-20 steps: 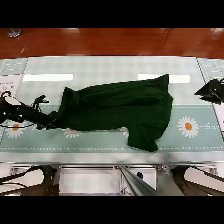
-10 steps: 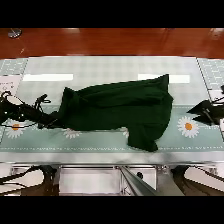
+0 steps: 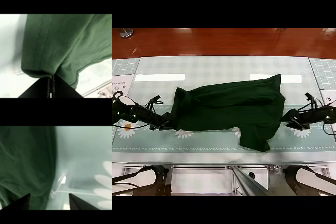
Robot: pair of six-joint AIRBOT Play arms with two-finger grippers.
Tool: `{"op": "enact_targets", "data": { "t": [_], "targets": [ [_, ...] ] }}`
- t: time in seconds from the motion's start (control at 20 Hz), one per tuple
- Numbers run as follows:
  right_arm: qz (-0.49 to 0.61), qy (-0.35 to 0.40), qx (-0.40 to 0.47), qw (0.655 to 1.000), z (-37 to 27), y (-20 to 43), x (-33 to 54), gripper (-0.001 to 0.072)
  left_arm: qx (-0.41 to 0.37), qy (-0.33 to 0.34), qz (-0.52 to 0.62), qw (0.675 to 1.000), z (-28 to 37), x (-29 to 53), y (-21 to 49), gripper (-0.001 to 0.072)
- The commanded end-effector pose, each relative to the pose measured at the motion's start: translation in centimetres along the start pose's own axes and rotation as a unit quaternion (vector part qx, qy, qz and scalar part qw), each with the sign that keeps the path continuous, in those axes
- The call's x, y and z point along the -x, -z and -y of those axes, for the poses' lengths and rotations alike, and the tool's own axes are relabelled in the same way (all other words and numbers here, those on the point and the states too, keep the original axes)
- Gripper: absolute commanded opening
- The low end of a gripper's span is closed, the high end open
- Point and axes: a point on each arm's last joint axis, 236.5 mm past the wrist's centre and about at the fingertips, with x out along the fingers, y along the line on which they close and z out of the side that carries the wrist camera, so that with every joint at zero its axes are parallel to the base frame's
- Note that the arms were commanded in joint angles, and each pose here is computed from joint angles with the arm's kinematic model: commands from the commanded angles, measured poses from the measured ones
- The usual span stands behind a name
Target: Fold the shirts.
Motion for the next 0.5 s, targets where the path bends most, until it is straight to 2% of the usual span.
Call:
{"op": "enact_targets", "data": {
  "t": [0.0,0.05,0.1,0.2,0.25,0.35,0.45],
  "targets": [
    [0.006,0.01,0.013,1.0,-1.2,0.1,-2.2,0.0532,0.0,0.002,-0.001,1.0,0.1,0.0,0.0,0.0024],
    [0.008,0.016,0.007,1.0,-1.4,0.3,-2.9,0.0528,0.0,0.002,0.0,1.0,0.1,0.0,0.0,0.0024],
    [0.009,0.02,-0.002,1.0,-1.5,0.4,-3.5,0.0474,0.0,0.002,0.0,1.0,0.1,0.0,0.0,0.0023],
    [0.003,0.004,0.001,1.0,-3.4,0.9,-4.2,0.0115,-0.002,0.0,0.006,1.0,0.1,0.2,-0.3,0.0024],
    [0.006,-0.017,0.026,1.0,-5.0,0.9,-3.9,0.0053,-0.014,0.0,0.012,1.0,0.3,0.7,-0.8,0.0023],
    [0.057,-0.044,0.078,0.994,-8.5,-0.7,-0.8,0.0041,-0.044,-0.001,0.06,0.997,1.8,3.3,-3.1,0.0022],
    [0.162,-0.055,0.158,0.972,-13.3,-3.5,6.0,0.004,-0.105,0.013,0.17,0.98,6.4,9.7,-6.7,0.0022]
  ]
}}
